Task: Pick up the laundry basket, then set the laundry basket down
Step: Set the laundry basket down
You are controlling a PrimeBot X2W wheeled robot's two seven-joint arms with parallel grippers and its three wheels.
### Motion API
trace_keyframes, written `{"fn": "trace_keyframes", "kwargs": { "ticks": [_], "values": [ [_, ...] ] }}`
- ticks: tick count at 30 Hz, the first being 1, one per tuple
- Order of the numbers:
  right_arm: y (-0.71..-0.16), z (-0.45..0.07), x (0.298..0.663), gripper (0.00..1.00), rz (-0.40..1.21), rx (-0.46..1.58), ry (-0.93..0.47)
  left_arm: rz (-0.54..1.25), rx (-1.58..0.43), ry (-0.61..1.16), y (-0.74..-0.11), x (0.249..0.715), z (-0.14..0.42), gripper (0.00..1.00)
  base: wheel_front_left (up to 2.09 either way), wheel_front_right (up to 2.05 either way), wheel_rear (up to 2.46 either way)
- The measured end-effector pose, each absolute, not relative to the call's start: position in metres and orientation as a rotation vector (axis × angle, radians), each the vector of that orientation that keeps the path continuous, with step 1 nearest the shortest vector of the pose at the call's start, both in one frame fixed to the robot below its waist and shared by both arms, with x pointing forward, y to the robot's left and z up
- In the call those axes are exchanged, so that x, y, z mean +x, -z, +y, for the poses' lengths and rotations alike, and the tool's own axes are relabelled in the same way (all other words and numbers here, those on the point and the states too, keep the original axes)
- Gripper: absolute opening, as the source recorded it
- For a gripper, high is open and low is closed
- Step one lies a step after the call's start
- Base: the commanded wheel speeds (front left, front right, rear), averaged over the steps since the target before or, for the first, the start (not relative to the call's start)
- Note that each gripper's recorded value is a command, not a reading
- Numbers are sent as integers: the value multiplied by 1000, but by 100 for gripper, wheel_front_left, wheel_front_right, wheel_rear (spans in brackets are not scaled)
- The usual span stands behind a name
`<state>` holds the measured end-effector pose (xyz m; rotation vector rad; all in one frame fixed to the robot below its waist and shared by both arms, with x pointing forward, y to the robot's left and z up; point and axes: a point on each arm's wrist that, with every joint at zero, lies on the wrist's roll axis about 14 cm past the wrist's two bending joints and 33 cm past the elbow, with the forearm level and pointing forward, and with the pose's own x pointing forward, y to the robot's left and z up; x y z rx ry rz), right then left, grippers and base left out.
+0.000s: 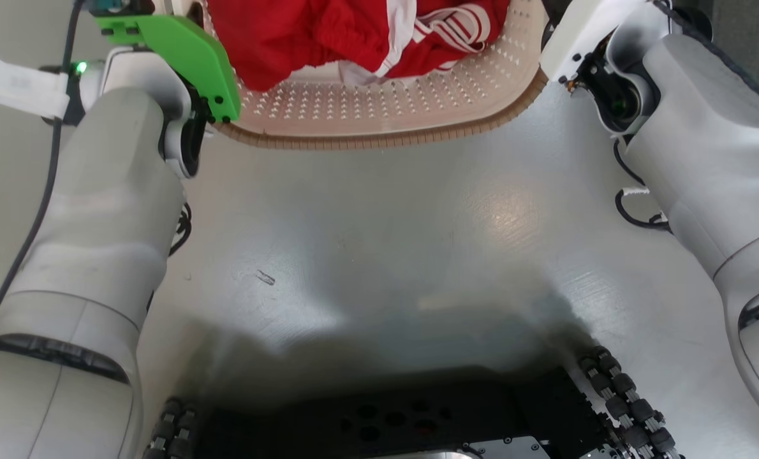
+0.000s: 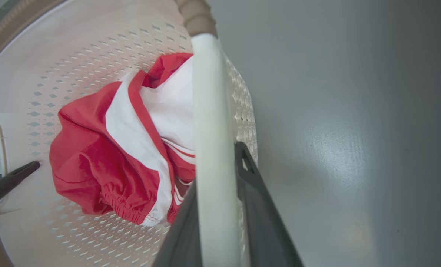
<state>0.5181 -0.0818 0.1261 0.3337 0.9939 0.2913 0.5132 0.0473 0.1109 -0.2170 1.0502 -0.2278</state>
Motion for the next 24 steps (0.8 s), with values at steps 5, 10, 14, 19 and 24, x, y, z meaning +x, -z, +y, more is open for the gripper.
{"fn": "trace_keyframes", "kwargs": {
  "ticks": [5, 10, 14, 19, 24],
  "values": [
    [-121, -82, 521, 0, 981, 332, -290, 1038, -216, 222, -105, 516, 47, 0, 0, 0, 0],
    [-118, -84, 519, 0, 986, 335, -282, 1032, -214, 227, -104, 518, 46, 0, 0, 0, 0],
    [-116, -85, 517, 0, 992, 337, -277, 1021, -214, 229, -104, 521, 44, 0, 0, 0, 0],
    [-116, -85, 520, 100, 980, 339, -285, 1037, -197, 226, -99, 518, 48, 100, 0, 0, 0],
    [-117, -86, 522, 100, 967, 332, -283, 1055, -174, 213, -95, 514, 56, 100, 0, 0, 0]
  ]
}}
